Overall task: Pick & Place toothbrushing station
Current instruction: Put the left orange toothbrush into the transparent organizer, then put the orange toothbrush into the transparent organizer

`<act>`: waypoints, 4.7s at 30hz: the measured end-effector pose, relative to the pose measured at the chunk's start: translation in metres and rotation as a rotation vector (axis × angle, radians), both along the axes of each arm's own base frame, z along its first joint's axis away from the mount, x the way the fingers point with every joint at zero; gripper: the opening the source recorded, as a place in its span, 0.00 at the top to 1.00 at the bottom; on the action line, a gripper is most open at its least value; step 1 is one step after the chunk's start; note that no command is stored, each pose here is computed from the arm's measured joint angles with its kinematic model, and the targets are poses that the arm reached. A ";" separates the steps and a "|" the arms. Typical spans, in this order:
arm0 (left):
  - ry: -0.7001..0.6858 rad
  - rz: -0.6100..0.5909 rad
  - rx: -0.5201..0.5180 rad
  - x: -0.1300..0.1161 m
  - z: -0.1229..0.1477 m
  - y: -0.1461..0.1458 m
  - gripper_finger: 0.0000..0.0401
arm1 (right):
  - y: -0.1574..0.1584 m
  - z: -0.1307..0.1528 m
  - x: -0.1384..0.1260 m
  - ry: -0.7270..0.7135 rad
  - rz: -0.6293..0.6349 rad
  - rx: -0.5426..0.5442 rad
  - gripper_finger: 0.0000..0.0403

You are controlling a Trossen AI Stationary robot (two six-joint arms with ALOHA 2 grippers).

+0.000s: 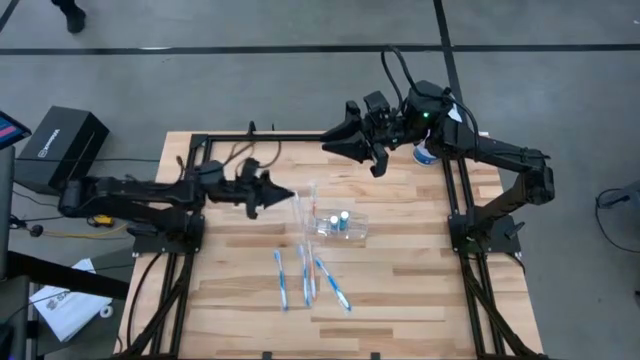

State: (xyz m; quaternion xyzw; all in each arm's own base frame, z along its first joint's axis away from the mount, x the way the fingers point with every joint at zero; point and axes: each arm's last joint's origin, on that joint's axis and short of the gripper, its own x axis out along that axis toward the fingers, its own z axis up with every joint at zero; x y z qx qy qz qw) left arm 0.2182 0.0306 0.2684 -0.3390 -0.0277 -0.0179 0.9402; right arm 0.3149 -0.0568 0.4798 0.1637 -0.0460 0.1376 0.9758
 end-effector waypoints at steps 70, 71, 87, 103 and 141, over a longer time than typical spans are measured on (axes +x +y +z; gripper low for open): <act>0.297 0.025 0.398 0.070 -0.067 0.006 0.80 | -0.011 -0.001 -0.003 0.049 0.059 0.120 0.71; 0.297 0.025 0.393 0.070 -0.067 0.006 0.76 | -0.011 -0.001 -0.003 0.049 0.063 0.119 0.71; 0.181 0.045 0.473 0.063 -0.037 0.003 0.44 | -0.010 -0.001 -0.003 0.051 0.084 0.116 0.71; 0.163 0.044 0.499 0.050 -0.019 0.000 0.49 | -0.010 0.002 -0.004 0.015 0.079 0.109 0.71; 0.676 0.166 -0.600 0.076 -0.111 -0.078 0.52 | 0.000 0.006 -0.003 -0.042 0.129 0.008 0.71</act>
